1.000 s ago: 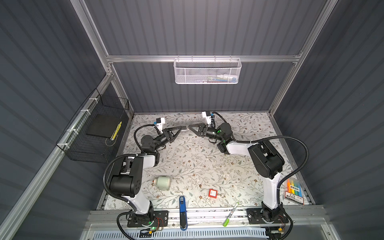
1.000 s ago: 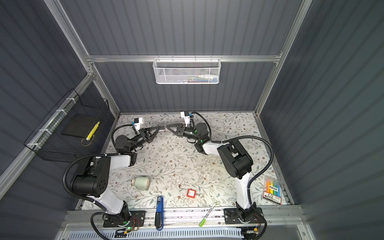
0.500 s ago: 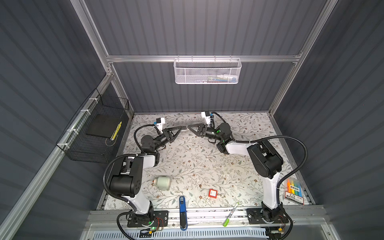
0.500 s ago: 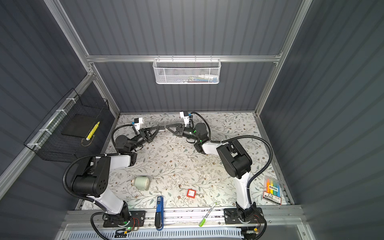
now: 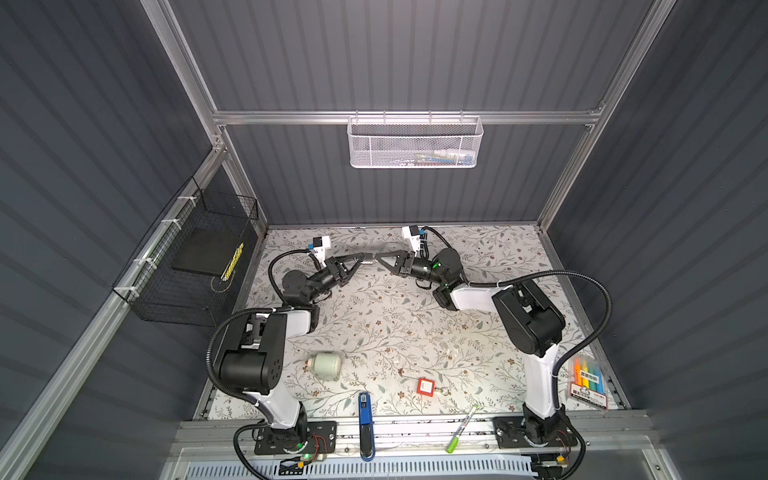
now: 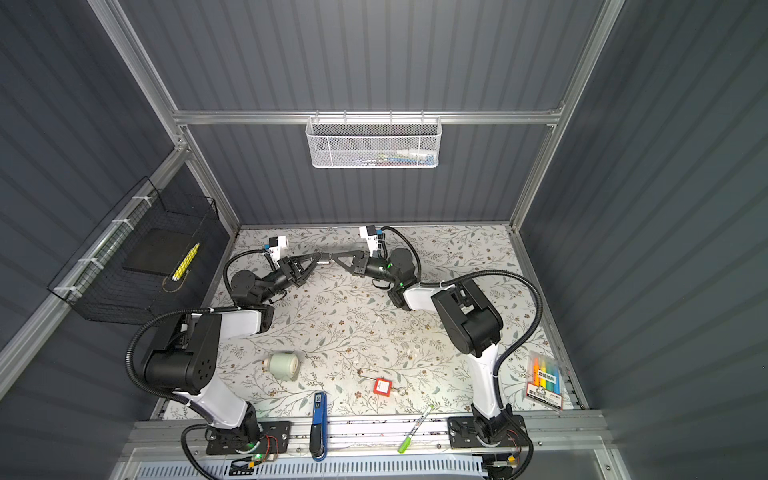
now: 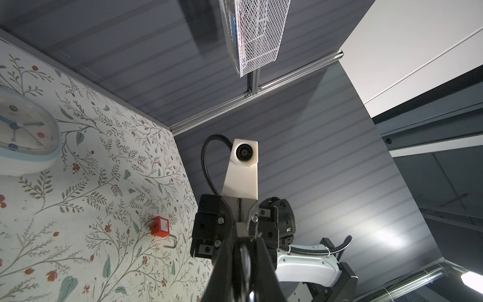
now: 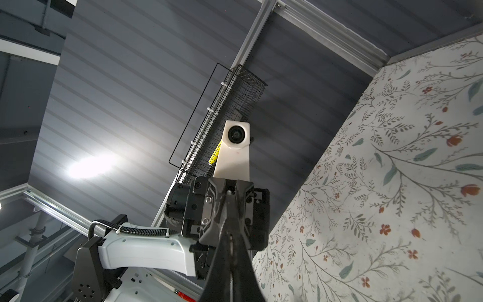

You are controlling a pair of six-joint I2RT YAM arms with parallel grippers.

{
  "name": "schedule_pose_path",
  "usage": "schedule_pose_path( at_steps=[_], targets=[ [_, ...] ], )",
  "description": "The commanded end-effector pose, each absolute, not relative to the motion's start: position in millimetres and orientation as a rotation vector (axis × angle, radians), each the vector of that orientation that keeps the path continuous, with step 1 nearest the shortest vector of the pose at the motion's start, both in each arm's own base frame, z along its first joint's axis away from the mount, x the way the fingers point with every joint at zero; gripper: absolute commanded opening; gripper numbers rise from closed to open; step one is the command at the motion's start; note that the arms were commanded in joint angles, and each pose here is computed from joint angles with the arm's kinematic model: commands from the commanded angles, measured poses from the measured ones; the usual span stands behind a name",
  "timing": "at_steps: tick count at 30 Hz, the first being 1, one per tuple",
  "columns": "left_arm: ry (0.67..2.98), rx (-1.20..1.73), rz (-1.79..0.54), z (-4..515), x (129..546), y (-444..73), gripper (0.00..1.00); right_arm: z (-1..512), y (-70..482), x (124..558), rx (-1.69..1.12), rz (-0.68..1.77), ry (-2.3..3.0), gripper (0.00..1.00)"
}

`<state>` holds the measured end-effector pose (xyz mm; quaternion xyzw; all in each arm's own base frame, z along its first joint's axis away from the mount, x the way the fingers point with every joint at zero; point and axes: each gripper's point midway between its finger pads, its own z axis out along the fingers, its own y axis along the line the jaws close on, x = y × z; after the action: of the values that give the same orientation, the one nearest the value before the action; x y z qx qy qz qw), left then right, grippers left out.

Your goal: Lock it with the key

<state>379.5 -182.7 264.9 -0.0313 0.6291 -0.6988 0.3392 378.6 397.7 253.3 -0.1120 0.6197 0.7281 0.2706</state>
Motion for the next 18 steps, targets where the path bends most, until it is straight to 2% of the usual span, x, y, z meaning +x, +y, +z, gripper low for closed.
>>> schedule_pose_path(
  at_steps=[1, 12, 15, 18],
  targets=[
    [1.584, -0.033, -1.798, 279, 379, -177, 0.0, 257, 377, 383, -0.281, 1.915, 1.64, 0.0],
    [1.63, -0.028, -1.781, 269, 380, -179, 0.0, 243, 309, 397, -0.163, 1.778, 1.668, 0.0],
    [1.822, -0.033, -1.697, 233, 385, -185, 0.0, 238, 299, 398, -0.141, 1.744, 1.685, 0.0],
    [2.122, 0.073, -1.447, 189, 377, -194, 0.0, 232, 291, 398, -0.12, 1.711, 1.706, 0.0]
  ],
)
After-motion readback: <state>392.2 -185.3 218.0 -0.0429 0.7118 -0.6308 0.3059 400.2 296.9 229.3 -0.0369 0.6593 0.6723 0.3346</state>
